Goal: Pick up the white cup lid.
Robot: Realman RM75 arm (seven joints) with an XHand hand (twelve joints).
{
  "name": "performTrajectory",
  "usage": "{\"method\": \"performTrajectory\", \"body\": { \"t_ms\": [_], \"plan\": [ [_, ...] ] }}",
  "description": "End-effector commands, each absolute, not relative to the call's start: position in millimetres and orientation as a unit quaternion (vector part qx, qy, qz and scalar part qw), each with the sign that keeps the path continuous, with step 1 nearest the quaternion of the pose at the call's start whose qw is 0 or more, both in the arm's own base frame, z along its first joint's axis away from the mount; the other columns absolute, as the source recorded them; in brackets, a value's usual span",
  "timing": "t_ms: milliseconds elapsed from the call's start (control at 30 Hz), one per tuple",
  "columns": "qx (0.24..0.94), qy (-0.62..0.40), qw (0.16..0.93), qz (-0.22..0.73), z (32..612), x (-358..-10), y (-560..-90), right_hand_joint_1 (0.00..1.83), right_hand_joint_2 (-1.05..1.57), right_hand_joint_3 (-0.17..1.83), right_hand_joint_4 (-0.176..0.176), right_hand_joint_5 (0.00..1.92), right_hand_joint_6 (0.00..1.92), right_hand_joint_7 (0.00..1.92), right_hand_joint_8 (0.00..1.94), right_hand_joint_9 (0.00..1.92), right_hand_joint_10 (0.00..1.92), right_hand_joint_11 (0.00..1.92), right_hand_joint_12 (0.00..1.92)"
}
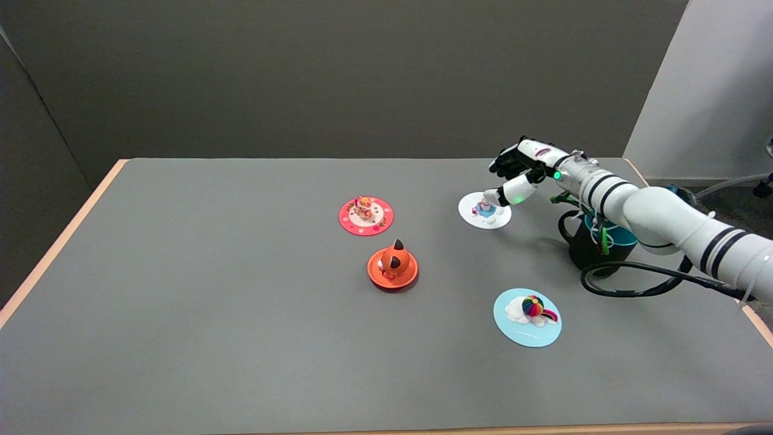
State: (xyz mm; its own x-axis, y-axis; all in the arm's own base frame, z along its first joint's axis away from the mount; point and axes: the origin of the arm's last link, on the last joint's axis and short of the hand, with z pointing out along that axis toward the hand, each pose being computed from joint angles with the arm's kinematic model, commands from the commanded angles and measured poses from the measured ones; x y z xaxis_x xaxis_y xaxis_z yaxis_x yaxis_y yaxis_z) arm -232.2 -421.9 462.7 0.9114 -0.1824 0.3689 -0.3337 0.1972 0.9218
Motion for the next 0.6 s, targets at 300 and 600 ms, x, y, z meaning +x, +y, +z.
{"method": "performTrajectory", "body": {
  "t_ms": [300,600],
  "plan": [
    [0.699,-0.127,0.704,-0.022,420.2,-227.0,-421.5,0.77,0.45,0.96,-0.078,0.73,0.24,0.76,0.19,0.72,0.23,0.43,0.34],
    [0.708,-0.099,0.697,-0.056,414.2,-232.1,-430.2,0.76,0.45,0.97,-0.087,0.72,0.23,0.72,0.19,0.67,0.22,0.41,0.33]
  ]
}}
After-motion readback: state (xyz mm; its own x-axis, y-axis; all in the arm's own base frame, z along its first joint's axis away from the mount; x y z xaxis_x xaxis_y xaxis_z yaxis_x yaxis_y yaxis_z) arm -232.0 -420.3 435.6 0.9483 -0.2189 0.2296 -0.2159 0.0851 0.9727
